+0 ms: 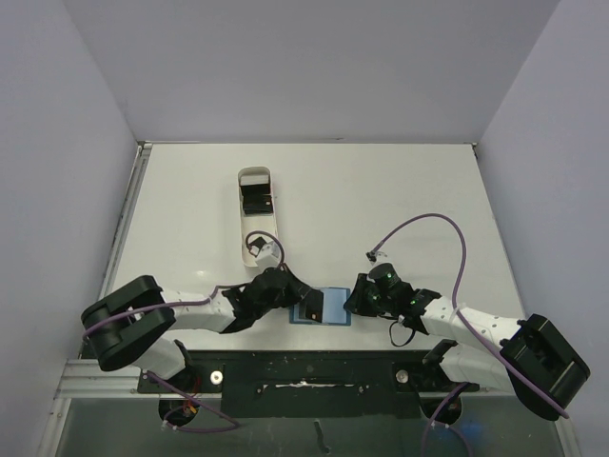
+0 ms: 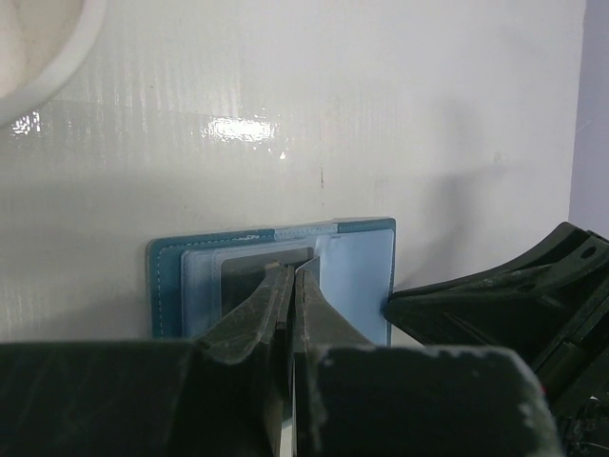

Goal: Put the credit cards into the card holder
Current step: Insert the credit card into the card holder.

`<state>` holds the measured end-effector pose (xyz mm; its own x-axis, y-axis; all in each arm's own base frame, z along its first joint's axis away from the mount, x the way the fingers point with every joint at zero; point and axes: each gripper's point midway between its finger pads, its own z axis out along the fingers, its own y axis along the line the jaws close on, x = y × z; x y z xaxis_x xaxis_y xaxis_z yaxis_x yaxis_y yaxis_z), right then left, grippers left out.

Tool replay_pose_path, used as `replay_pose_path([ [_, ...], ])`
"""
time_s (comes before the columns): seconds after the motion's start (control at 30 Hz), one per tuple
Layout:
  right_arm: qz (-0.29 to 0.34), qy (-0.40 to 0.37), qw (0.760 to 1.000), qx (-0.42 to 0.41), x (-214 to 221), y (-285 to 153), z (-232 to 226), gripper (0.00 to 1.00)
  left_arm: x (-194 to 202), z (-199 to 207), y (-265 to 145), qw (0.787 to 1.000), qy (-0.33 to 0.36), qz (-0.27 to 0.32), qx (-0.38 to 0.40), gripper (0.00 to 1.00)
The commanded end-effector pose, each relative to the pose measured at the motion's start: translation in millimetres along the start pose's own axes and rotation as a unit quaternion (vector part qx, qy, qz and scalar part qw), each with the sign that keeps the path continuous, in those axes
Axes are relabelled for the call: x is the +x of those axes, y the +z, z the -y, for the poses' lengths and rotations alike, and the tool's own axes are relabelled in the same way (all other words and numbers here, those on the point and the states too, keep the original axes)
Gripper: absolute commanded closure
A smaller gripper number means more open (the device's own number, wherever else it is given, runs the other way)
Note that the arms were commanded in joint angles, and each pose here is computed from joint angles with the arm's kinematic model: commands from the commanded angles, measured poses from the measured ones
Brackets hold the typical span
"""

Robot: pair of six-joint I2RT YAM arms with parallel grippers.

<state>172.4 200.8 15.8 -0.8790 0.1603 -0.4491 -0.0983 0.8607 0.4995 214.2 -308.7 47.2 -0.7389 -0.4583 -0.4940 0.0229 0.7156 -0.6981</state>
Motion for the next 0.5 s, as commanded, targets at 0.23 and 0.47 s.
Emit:
replay_pose_path([
  [0.23, 0.009, -0.005, 1.0, 0.002, -1.6, 0.3, 0.0, 0.87, -0.8, 1.6, 5.8, 1.0, -0.005, 0.007, 0.011, 1.0],
  [0.47, 0.01, -0.006, 1.0, 0.0, -2.0, -0.1, -1.1, 0.87, -1.3, -3.6, 10.9, 1.0, 0.006, 0.012, -0.002, 1.0],
])
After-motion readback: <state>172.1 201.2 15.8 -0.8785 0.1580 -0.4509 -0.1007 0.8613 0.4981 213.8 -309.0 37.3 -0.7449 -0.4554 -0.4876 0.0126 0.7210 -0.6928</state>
